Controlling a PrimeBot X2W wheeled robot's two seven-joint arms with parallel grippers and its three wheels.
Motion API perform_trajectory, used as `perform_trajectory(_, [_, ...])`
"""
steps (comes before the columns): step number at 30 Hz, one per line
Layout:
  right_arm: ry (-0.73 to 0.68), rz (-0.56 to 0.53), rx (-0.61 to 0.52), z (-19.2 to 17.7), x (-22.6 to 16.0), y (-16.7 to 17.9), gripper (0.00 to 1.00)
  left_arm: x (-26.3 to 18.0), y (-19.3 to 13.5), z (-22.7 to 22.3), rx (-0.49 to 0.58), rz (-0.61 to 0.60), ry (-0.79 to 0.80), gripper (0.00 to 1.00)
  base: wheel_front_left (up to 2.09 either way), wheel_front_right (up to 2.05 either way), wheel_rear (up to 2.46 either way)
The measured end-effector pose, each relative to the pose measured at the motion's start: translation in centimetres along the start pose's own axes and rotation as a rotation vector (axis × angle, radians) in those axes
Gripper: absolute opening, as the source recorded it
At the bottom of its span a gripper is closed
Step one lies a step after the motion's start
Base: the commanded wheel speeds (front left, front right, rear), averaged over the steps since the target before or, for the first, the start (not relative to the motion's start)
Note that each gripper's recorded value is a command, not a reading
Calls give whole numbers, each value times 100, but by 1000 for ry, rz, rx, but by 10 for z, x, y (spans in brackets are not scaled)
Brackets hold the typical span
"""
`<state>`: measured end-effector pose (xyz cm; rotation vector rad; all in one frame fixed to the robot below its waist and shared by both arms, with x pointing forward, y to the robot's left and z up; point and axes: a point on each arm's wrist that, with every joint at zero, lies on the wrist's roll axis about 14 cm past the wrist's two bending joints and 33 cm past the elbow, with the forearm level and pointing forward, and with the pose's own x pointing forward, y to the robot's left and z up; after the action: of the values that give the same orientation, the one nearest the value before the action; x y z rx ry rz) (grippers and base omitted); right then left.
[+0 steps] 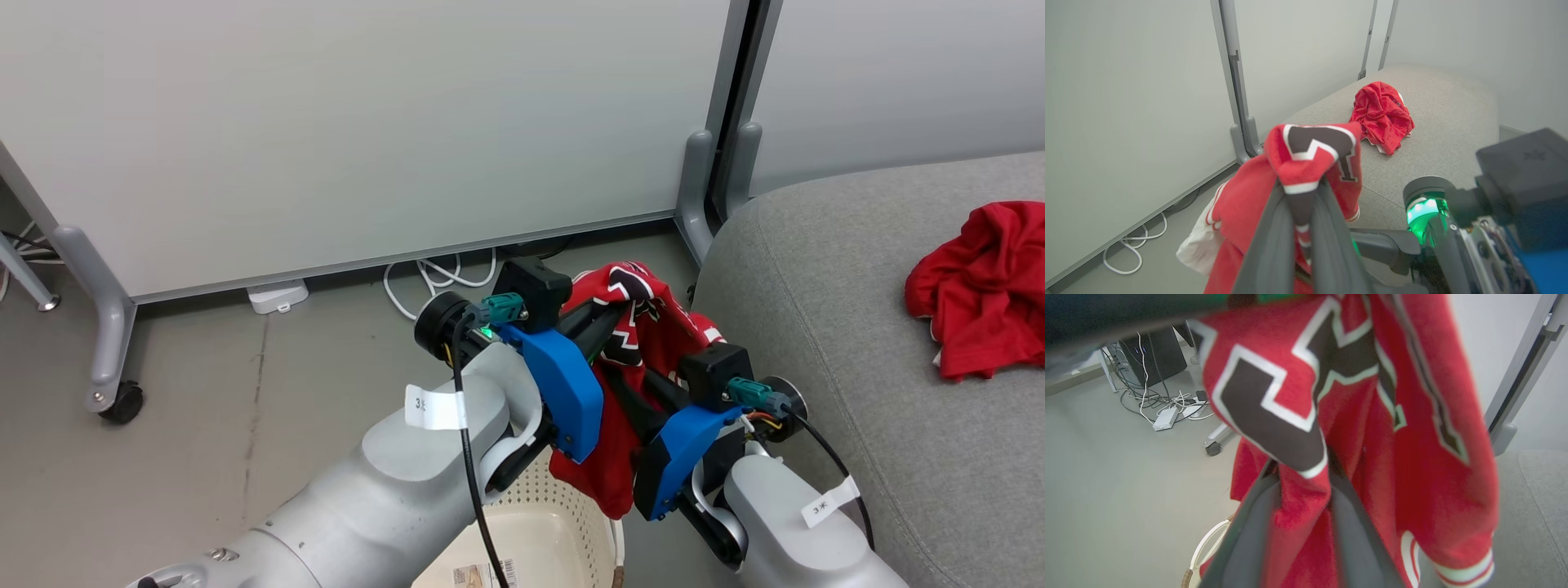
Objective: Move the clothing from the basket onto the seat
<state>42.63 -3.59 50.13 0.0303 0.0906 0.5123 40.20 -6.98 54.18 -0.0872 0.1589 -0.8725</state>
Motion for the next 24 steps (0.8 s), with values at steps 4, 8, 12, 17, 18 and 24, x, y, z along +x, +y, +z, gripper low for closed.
perform_trajectory(4, [-4,-9,7,1,0,-3,0,0,-1,0,1,-2,0,0,0,0,0])
perform_trajectory(8, [-6,-19,14,1,-1,-6,0,1,-1,0,4,-3,2,0,0,0,0])
perform_trajectory(12, [-16,-25,16,4,0,-9,0,1,-1,-1,5,-3,5,0,0,0,0])
perform_trajectory(17, [-17,-28,17,4,-1,-10,0,2,-1,-2,6,-3,8,0,0,0,0])
perform_trajectory(18, [-16,-29,17,3,-1,-10,0,2,-1,-2,6,-3,9,0,0,0,0])
perform_trajectory(24, [-17,-29,16,3,-1,-10,0,2,0,-3,10,-2,11,17,0,0,0])
